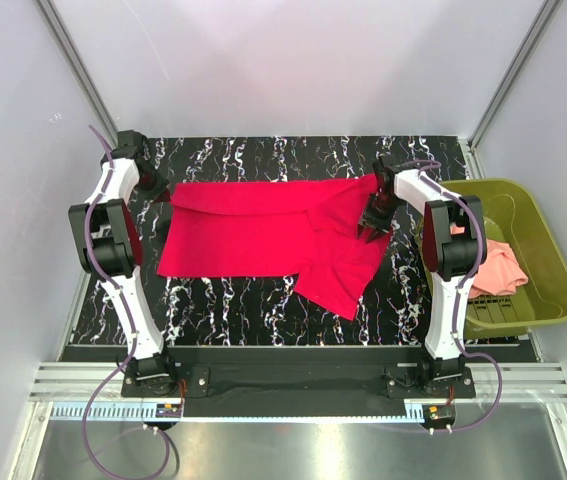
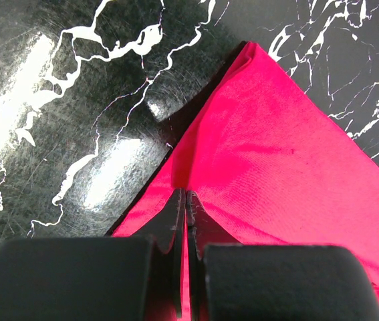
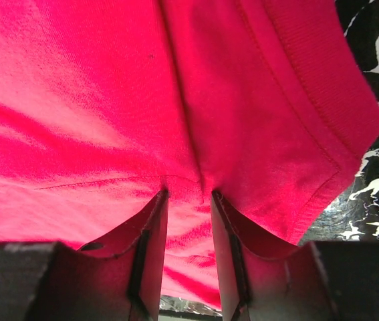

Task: Fold and stack the t-shirts
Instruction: Fold the tshirt

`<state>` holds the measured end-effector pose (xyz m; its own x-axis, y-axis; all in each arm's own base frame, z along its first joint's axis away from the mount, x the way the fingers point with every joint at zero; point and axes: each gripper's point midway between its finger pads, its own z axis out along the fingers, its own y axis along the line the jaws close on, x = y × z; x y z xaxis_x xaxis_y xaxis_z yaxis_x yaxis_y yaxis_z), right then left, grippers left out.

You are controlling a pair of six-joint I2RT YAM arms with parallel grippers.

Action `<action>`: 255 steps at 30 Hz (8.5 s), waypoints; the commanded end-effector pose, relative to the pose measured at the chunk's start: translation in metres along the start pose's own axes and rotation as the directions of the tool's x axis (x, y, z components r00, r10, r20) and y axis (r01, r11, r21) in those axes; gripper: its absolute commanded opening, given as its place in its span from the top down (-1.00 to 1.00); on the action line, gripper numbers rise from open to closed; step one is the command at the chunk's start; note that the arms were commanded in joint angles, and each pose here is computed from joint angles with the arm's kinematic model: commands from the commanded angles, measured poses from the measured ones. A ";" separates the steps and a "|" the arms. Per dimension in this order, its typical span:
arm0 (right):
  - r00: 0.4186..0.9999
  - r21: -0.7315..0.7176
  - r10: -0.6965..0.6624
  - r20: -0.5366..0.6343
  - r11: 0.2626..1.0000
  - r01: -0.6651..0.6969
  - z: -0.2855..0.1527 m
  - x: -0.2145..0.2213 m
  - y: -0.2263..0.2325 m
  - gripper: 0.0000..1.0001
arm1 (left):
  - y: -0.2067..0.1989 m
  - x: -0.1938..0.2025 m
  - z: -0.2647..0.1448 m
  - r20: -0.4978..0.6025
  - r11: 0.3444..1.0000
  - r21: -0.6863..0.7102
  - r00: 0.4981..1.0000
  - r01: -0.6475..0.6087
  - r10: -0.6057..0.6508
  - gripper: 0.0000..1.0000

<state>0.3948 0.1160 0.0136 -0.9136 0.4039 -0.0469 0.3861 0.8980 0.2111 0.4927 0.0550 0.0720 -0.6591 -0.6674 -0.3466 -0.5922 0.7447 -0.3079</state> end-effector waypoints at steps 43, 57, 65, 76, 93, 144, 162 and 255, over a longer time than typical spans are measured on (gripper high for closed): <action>0.973 0.061 -0.189 0.133 0.981 0.183 -0.081 -0.024 0.006 -0.18 | -0.031 -0.019 -0.031 0.083 0.987 0.158 0.997 -0.022 0.009 1.00; 0.978 0.002 -0.203 -0.038 0.979 0.203 -0.028 0.103 0.003 -0.04 | -0.027 -0.017 -0.039 0.098 0.989 0.141 0.995 -0.043 0.029 1.00; 0.976 -0.037 -0.218 0.008 0.975 0.218 -0.065 0.107 0.010 -0.07 | -0.025 -0.016 -0.040 0.093 0.990 0.137 0.995 -0.034 0.022 1.00; 0.984 -0.048 -0.090 0.153 0.994 0.098 -0.080 -0.027 0.024 -0.02 | -0.025 -0.010 -0.033 0.074 0.989 0.149 0.997 -0.015 0.004 1.00; 0.994 -0.047 -0.087 0.066 0.995 0.091 -0.019 -0.033 0.018 0.22 | -0.026 -0.004 -0.027 0.053 0.987 0.161 0.999 -0.002 -0.007 1.00; 0.956 -0.117 -0.047 0.290 0.990 0.084 -0.107 -0.088 0.044 1.00 | -0.039 -0.023 -0.040 0.113 0.979 0.200 0.994 -0.027 0.004 1.00; 0.842 -0.413 0.061 0.537 0.888 0.199 -0.186 -0.198 0.094 1.00 | -0.112 -0.089 -0.044 0.248 0.862 0.506 0.962 -0.028 -0.115 1.00; 0.997 -0.245 0.035 0.069 0.969 -0.017 -0.055 -0.099 -0.002 0.94 | -0.009 -0.001 0.005 -0.058 0.981 0.189 0.998 0.040 -0.030 1.00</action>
<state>0.4772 0.0675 0.0778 -0.8830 0.4597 -0.0952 0.3677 0.8033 0.4684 0.4977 0.0457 0.0445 -0.6767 -0.7024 -0.2206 -0.5533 0.6828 -0.4770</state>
